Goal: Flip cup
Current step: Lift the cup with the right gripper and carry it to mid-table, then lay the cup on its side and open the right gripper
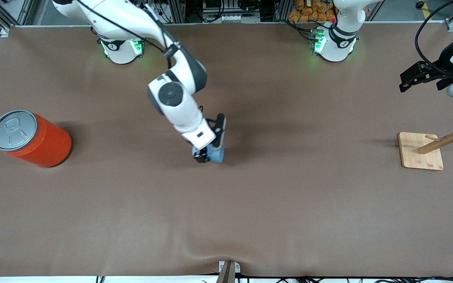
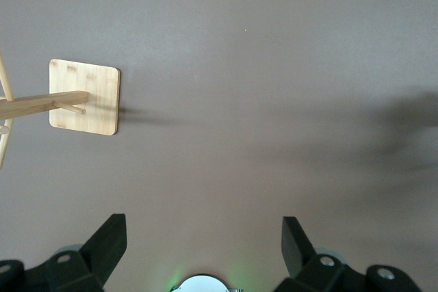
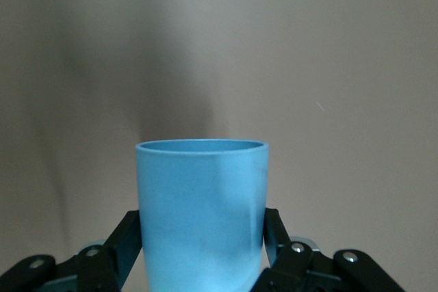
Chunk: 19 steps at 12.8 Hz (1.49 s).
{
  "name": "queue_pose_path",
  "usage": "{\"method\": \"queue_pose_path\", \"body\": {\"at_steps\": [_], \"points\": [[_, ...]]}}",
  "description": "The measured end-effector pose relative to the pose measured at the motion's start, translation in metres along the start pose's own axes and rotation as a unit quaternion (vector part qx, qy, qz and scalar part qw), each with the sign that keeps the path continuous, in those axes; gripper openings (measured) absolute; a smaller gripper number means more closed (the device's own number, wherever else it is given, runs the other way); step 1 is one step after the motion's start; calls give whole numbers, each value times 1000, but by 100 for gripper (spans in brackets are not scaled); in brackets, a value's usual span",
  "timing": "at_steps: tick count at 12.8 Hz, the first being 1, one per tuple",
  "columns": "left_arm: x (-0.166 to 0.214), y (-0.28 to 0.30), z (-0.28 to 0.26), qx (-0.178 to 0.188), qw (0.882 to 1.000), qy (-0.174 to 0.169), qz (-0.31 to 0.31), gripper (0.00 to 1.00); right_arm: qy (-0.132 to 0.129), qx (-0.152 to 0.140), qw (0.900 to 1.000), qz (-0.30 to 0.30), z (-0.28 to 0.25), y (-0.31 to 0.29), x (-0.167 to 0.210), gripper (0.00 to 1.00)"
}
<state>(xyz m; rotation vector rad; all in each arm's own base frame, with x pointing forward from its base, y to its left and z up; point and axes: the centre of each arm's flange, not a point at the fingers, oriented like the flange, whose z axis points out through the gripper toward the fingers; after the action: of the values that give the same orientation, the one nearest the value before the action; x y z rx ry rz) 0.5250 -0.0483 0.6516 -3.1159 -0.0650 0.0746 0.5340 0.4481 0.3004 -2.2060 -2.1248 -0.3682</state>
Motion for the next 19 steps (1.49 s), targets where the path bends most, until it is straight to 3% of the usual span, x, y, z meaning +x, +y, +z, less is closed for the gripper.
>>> {"method": "queue_pose_path", "body": {"at_steps": [6,14,17,19], "points": [[0,-3,0,0,1000,0,-2,100,29,-8,995,-98,46,-75,67,77],[0,-1,0,0,1000,0,0,100,10,-5,995,-101,92,-69,45,77],[-1,5,0,1,1000,1,5,100,10,-7,995,-98,93,-65,43,100],[-1,7,0,-4,1000,0,6,100,14,-11,995,-97,90,-63,46,100]]}}
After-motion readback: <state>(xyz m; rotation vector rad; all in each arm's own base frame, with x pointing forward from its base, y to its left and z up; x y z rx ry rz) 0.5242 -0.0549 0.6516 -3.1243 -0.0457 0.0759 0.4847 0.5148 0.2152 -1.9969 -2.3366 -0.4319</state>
